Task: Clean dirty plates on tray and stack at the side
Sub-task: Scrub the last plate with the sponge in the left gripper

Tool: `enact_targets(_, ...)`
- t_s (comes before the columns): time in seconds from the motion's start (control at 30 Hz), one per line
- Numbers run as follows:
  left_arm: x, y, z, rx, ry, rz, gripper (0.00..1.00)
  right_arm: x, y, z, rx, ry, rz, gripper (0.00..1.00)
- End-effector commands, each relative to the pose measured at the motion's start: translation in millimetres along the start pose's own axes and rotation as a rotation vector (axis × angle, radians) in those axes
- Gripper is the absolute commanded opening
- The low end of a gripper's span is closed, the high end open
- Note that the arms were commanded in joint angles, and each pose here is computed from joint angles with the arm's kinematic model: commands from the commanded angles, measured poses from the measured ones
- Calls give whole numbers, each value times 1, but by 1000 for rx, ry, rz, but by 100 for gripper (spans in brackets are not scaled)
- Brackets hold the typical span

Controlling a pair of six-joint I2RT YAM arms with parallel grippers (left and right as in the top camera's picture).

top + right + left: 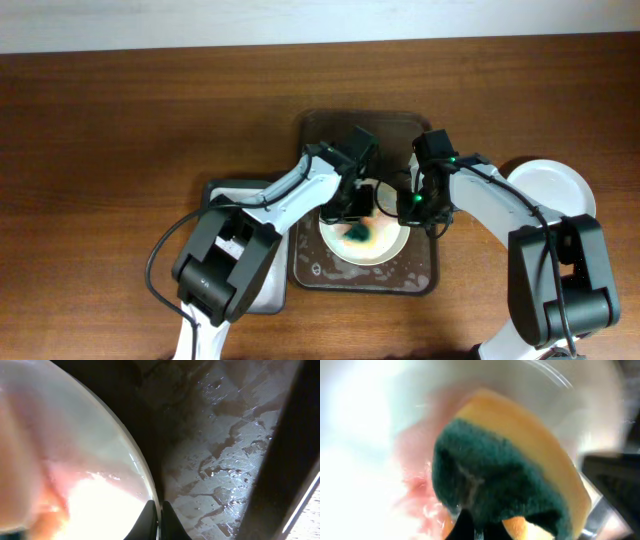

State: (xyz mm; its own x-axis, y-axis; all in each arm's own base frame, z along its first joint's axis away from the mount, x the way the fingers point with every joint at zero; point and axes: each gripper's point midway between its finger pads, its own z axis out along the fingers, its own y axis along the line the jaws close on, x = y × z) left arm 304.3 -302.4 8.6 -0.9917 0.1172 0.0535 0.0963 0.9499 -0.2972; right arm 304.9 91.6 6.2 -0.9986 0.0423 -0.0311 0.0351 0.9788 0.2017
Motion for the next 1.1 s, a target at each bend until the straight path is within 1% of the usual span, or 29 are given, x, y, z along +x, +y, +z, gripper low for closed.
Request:
enact_targets(0.0,-17,122,-14,-557,-96,-81,0,3,-12,4,49,10,53,4)
enact_targets(0.03,-21,127,-23,-585,-104,-84,0,3,-12,4,49,9,63,4)
enact_targets(0.07,-24,124,-27,-583,-109,-79,0,2,-12,4,48,7,70,4)
enact_targets(0.1,-26,118,-28,-558,-108,-81,0,2,-12,4,48,6,69,4)
enact_targets(0.13,-25,105,-23,-484,-91,-85,0,2,-12,4,48,6,69,4)
enact_targets(0.2,-23,54,-4,-190,-31,-89,0,2,-12,4,48,6,69,4)
enact_targets(0.27,-26,14,0,12,-10,-65,0,2,-12,4,48,6,68,4)
enact_targets(0.33,-24,-29,0,192,8,-8,0,1,-11,4,47,3,65,4)
enact_targets(0.4,-19,-49,2,237,7,40,0,2,-11,4,47,4,59,4)
enact_targets(0.5,-6,-76,8,255,1,114,0,2,-12,4,48,7,60,4)
enact_targets(0.57,4,-85,12,255,12,139,0,3,-12,4,48,8,60,4)
enact_targets(0.6,9,-81,15,237,36,129,0,3,-12,4,48,8,61,4)
enact_targets(0.7,14,-47,16,109,66,68,0,3,-12,4,49,10,61,4)
enact_targets(0.8,4,12,11,-123,32,-5,0,3,-12,4,49,10,61,4)
enact_targets(0.87,-9,64,-4,-301,-8,-67,0,3,-12,4,49,10,61,4)
enact_targets(0.93,-25,97,-19,-419,-66,-101,0,3,-12,4,49,10,62,4)
enact_targets(1.0,-34,103,-31,-468,-106,-100,0,4,-12,4,50,12,62,4)
enact_targets(1.07,-43,94,-59,-500,-135,-88,0,5,-12,4,51,17,62,4)
